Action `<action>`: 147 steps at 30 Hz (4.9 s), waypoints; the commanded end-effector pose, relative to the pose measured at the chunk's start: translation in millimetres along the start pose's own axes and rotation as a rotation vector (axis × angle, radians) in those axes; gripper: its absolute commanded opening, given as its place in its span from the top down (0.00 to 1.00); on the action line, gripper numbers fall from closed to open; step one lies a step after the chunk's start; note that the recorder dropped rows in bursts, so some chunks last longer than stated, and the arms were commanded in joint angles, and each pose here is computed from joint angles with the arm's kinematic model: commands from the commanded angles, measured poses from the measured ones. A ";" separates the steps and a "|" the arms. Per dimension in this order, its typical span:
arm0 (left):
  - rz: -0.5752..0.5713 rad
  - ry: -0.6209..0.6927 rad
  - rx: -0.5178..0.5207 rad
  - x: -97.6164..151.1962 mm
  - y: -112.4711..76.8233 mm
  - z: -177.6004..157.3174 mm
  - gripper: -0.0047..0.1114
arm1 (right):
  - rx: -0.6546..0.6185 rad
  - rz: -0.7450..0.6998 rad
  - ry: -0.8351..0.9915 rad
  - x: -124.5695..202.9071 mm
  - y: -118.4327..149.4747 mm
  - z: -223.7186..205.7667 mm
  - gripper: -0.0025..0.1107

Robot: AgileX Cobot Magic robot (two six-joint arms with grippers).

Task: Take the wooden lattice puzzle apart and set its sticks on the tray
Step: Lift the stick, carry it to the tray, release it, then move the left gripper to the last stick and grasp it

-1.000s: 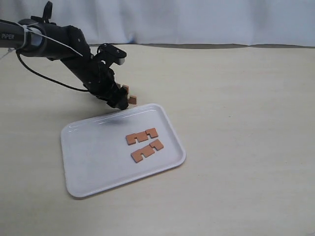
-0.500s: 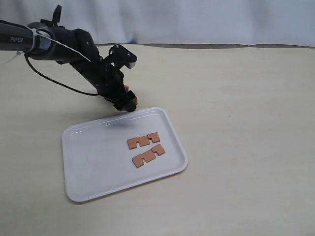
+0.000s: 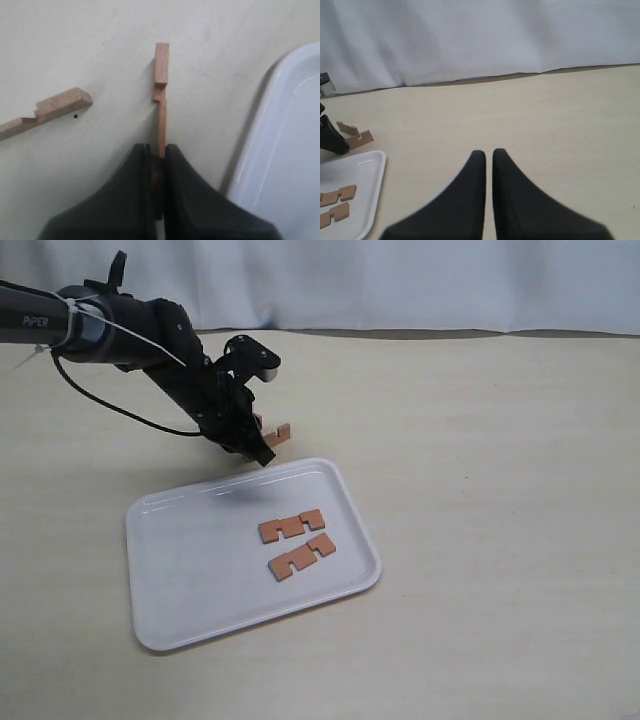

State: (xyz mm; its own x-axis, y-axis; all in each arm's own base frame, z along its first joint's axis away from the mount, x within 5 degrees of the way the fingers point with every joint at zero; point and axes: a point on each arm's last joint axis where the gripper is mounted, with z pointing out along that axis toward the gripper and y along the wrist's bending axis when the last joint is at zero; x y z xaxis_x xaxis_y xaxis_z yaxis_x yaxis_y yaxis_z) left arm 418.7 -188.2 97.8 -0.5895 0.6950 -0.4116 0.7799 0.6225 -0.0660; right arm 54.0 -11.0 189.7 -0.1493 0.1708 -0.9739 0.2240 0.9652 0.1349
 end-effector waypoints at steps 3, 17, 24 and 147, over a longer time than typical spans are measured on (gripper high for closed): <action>0.002 0.004 0.031 -3.5 -5.7 -11.4 0.96 | -0.002 -0.001 -0.010 0.1 0.0 0.0 0.94; 0.218 0.131 0.301 -1.0 -37.8 -67.9 0.96 | -0.002 -0.001 -0.010 0.1 0.0 0.0 0.94; 0.155 0.188 0.459 8.1 -46.8 -53.0 0.96 | -0.002 -0.001 -0.010 0.1 0.0 0.0 0.94; 0.306 -0.145 -0.093 -17.3 45.6 -47.8 0.95 | -0.002 -0.001 -0.010 0.1 0.0 0.0 0.94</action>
State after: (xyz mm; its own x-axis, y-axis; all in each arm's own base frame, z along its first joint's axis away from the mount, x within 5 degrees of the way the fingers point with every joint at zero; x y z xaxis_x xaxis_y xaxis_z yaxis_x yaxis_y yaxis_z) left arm 449.5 -154.6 137.0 -0.1652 0.8658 -0.4723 0.9434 0.2783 0.1804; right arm 54.0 -11.0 189.7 -0.1493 0.1708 -0.9739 0.2240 0.9652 0.1349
